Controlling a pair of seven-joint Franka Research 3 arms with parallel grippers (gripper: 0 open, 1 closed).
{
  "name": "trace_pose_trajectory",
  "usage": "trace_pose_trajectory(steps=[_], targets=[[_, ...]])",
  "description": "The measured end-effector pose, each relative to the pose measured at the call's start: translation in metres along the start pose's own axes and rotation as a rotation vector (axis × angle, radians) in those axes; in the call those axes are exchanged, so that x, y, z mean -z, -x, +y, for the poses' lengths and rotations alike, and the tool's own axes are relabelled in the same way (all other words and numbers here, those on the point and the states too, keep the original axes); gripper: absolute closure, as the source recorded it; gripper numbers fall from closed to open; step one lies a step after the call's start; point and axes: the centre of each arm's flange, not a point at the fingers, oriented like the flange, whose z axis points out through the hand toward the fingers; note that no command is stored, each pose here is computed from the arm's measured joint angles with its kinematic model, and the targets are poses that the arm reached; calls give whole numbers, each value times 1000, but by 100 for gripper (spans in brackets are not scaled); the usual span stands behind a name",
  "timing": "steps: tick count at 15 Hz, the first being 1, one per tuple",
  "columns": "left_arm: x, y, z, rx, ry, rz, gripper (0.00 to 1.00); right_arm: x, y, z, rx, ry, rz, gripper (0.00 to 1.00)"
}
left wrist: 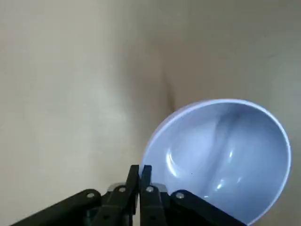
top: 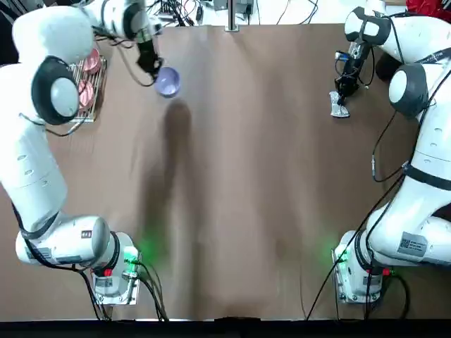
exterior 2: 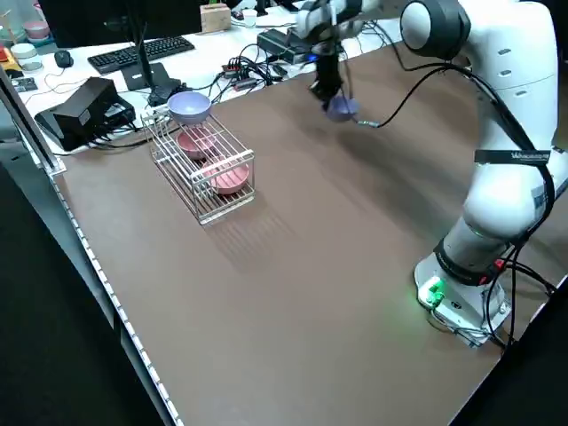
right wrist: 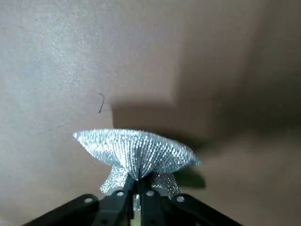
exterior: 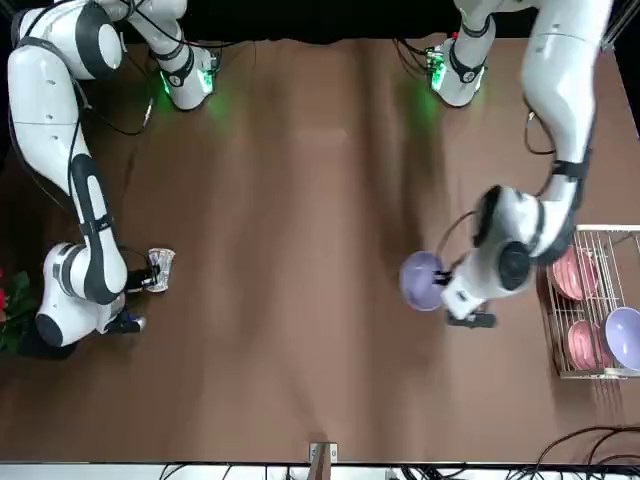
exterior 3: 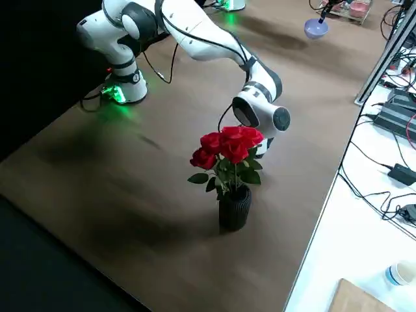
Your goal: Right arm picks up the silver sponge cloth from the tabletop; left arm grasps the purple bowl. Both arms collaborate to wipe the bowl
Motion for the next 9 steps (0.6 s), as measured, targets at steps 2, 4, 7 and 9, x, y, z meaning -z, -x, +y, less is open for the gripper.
trace_pose_trajectory(steps=[2, 4, 7, 9], targets=[[-13, 10, -57, -22, 10, 2, 96, 6, 0, 0, -1, 3, 10, 75], [-34, 21, -86, -23, 21, 15, 96, 23, 3, -1, 1, 14, 39, 56], [-62, 30, -114, -8, 25, 36, 96, 85, 25, -10, 14, 67, 100, 28], [-66, 32, -129, 1, 31, 38, 95, 161, 65, -24, 23, 97, 195, 10]])
